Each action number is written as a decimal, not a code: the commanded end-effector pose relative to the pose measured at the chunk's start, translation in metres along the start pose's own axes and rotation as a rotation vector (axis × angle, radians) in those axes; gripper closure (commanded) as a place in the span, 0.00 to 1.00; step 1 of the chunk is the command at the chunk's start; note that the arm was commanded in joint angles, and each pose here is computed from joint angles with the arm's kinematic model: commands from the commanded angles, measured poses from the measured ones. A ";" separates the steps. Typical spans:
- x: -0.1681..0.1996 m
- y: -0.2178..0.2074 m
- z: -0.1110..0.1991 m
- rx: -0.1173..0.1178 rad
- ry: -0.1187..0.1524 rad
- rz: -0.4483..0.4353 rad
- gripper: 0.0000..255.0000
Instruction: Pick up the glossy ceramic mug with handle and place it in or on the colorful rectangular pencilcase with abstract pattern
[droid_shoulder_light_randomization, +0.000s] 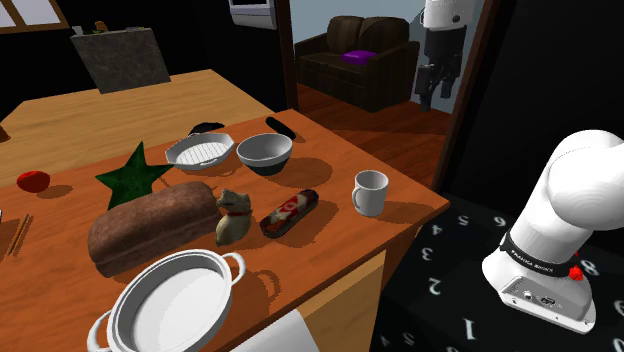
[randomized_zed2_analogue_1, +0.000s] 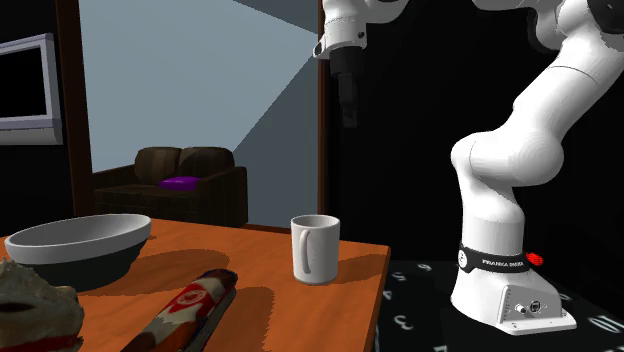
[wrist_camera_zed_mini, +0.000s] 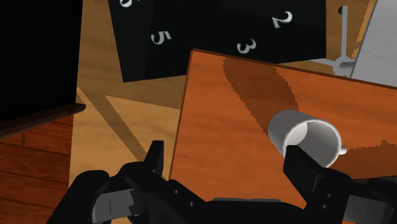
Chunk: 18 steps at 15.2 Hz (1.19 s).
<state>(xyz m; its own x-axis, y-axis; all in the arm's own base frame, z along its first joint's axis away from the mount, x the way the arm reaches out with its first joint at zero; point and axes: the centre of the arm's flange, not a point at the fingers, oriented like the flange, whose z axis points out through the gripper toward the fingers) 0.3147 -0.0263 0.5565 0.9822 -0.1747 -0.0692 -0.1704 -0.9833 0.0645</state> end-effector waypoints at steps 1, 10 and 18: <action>0.000 0.000 0.000 0.000 0.000 0.000 0.00; 0.025 -0.058 0.093 0.061 0.046 -0.013 0.00; 0.046 -0.108 0.165 0.108 0.081 -0.023 0.00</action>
<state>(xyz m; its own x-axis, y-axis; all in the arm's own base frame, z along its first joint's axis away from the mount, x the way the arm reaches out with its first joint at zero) 0.3640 0.0608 0.3898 0.9884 -0.1518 0.0067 -0.1514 -0.9877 -0.0401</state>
